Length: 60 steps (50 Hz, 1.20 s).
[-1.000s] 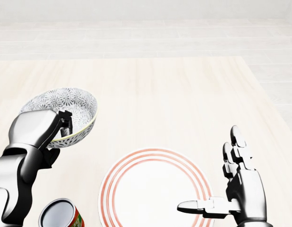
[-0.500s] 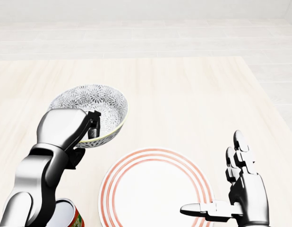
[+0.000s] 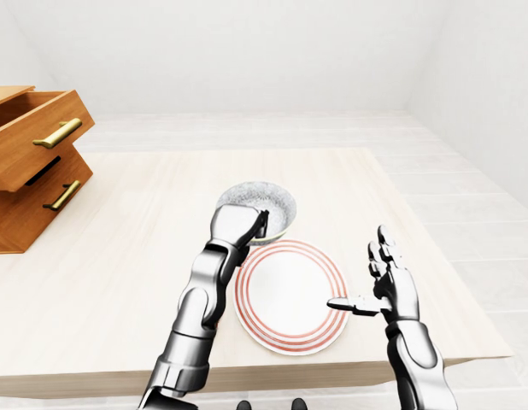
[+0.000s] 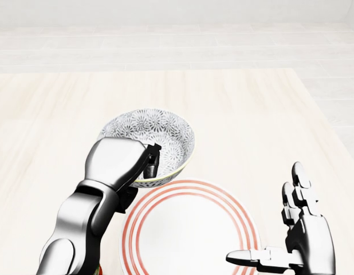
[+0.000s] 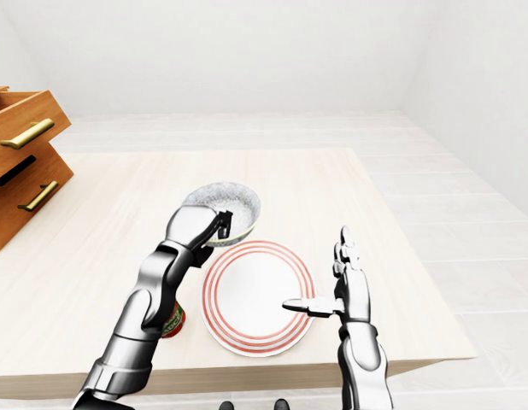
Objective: Put the bowl on the plate.
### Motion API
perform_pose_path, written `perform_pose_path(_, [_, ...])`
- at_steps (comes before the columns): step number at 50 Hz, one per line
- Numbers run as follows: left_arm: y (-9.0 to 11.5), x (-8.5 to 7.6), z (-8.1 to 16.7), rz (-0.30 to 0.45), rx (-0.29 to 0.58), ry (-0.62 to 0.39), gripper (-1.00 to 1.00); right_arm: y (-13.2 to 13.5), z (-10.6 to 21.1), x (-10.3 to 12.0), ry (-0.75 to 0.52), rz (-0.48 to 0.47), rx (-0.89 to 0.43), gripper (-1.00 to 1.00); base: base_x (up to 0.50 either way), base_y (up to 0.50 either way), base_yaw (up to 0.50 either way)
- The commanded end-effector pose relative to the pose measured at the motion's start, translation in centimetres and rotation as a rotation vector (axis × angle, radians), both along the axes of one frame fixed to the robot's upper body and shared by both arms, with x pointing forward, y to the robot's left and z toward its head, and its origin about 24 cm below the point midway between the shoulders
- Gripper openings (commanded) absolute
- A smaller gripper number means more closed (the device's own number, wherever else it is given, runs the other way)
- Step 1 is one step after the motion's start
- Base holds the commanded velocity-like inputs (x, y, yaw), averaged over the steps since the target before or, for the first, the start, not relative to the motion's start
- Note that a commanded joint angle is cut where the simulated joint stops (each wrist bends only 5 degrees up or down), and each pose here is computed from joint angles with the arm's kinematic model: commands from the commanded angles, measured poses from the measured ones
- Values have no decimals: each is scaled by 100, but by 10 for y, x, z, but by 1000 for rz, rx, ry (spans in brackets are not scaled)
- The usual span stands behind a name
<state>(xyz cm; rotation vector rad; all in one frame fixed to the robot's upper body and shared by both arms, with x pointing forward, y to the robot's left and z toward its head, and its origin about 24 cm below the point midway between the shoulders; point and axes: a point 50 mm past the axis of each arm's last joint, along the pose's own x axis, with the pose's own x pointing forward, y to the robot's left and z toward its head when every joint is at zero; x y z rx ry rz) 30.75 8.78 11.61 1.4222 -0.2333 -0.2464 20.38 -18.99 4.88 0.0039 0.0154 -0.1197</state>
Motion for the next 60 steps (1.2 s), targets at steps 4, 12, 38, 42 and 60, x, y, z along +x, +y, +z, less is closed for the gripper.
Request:
perform_pose_path(4, [-18, -5, -6, -49, -15, -23, -100, -6, 1, -3, 4, -12, -1, 100, 0, 0, 0])
perform_pose_path(12, [-25, -9, -15, -71, -21, -7, -100, -8, 0, -5, 6, -17, -4, 100, 0, 0, 0])
perform_pose_path(38, [-34, -22, -37, -88, -44, 33, -100, -11, -7, -6, 18, -21, -7, 100, 0, 0, 0])
perform_pose_path(42, [-36, -24, -40, -94, -42, 36, -100, -11, -8, -5, 19, -23, -3, 100, 0, 0, 0])
perform_pose_path(60, [-41, -36, -44, -113, -46, 47, -100, -12, -11, -6, 26, -23, -5, 100, 0, 0, 0])
